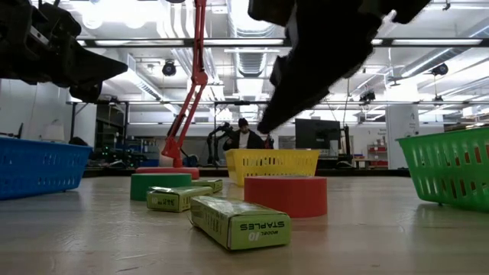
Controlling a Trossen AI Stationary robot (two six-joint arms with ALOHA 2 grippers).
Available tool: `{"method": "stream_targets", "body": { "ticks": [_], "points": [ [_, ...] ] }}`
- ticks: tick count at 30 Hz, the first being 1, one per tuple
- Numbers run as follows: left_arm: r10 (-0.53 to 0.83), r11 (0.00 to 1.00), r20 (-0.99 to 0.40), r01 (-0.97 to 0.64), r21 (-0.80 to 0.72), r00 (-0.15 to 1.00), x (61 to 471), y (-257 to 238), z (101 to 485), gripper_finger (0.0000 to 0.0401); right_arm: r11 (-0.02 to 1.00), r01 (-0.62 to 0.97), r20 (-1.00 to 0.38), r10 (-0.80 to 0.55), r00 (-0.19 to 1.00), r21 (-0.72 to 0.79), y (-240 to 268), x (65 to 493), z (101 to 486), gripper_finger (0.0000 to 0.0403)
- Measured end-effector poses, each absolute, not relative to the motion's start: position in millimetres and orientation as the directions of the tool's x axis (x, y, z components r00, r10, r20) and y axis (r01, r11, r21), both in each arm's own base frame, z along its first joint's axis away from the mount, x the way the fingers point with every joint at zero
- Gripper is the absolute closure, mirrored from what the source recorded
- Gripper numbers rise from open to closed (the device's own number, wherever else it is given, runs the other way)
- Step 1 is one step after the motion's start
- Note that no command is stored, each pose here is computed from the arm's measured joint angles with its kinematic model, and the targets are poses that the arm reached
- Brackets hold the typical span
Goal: Pick and place Stapler, Stapler remover, tape
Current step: Put the red tape into the green bin
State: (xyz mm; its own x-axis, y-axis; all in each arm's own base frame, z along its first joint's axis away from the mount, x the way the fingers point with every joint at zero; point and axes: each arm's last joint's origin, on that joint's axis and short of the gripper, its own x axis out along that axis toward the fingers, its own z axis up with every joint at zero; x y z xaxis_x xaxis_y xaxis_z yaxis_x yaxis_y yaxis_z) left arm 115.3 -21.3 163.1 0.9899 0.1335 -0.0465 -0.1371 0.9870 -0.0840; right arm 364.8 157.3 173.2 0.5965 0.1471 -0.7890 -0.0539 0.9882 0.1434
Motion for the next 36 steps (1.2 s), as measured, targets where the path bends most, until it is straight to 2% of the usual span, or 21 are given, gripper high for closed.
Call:
{"method": "stream_targets", "body": {
  "ticks": [6, 9, 14, 19, 29, 36],
  "points": [
    [0.134, 0.987, -0.061, -0.139, -0.078, 0.989, 115.5, -21.4, 161.6, 0.0391, 0.981, -0.038, -0.836, 0.183, 0.518, 0.191, 167.7, 377.1, 155.7, 0.0231],
    [0.134, 0.988, -0.072, -0.139, -0.073, 0.988, 115.7, -21.4, 160.5, 0.0391, 0.98, -0.026, -0.873, 0.186, 0.451, 0.195, 170.6, 380.2, 146.2, 0.0234],
    [0.134, 0.988, -0.075, -0.14, -0.071, 0.988, 115.8, -21.5, 160.1, 0.0391, 0.974, -0.033, -0.881, 0.216, 0.421, 0.223, 174.5, 386.4, 143.1, 0.0244],
    [0.134, 0.988, -0.079, -0.14, -0.069, 0.988, 115.9, -21.5, 159.7, 0.0391, 0.976, -0.029, -0.889, 0.207, 0.408, 0.214, 170.6, 386.2, 144.5, 0.0273],
    [0.134, 0.988, -0.079, -0.14, -0.069, 0.988, 115.9, -21.5, 159.7, 0.0391, 0.98, -0.044, -0.897, 0.196, 0.395, 0.195, 162.9, 382.6, 147.3, 0.0366],
    [0.134, 0.988, -0.079, -0.14, -0.069, 0.988, 115.9, -21.5, 159.7, 0.0391, 0.98, -0.048, -0.887, 0.197, 0.417, 0.195, 158.9, 381.7, 163.1, 0.0365]
  ]
}}
